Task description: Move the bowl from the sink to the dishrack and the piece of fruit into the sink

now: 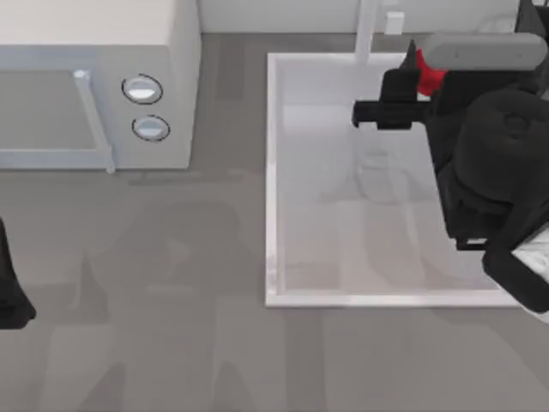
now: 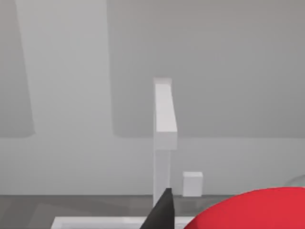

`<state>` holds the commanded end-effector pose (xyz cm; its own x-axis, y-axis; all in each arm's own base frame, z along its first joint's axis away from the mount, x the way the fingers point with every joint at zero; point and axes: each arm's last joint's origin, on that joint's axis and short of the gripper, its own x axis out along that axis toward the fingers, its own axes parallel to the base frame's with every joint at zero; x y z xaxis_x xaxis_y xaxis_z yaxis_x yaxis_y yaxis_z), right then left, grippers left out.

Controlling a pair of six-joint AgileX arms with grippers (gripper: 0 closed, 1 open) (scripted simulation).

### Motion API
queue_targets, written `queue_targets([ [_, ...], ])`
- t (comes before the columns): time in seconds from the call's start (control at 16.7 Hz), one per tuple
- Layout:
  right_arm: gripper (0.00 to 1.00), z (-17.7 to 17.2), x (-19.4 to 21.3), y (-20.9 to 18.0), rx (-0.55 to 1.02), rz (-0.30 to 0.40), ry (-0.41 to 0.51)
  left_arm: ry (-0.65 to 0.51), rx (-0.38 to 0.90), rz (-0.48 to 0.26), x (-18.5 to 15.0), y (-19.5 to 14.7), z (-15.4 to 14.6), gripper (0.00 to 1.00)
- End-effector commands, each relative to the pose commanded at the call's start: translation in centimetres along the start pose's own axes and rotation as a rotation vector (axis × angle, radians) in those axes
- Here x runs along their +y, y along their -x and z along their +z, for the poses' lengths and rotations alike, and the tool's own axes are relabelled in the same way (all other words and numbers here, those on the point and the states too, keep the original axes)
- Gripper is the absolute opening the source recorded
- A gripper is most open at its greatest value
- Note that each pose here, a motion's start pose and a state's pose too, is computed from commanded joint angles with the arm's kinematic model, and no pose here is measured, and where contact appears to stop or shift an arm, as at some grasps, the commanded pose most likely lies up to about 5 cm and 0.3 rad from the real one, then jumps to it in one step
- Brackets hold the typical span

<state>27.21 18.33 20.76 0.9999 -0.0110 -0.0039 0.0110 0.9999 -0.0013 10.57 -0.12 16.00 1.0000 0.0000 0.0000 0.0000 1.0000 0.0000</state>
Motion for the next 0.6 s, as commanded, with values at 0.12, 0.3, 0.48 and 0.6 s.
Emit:
queue_targets([
  [0.12,0.0,-0.9,0.2,-0.2,0.004,0.001,0.002,0.0,0.0,0.0,0.0,0.0,0.0,1.0],
  [0.3,0.0,-3.8,0.8,-0.8,0.008,-0.002,0.002,0.0,0.0,0.0,0.0,0.0,0.0,1.0],
  [0.48,0.0,-7.6,1.1,-1.1,-0.001,-0.006,-0.005,0.0,0.0,0.0,0.0,0.0,0.0,1.0],
  [0.6,0.0,-10.0,1.0,-0.9,-0.01,-0.003,-0.01,0.0,0.0,0.0,0.0,0.0,0.0,1.0],
])
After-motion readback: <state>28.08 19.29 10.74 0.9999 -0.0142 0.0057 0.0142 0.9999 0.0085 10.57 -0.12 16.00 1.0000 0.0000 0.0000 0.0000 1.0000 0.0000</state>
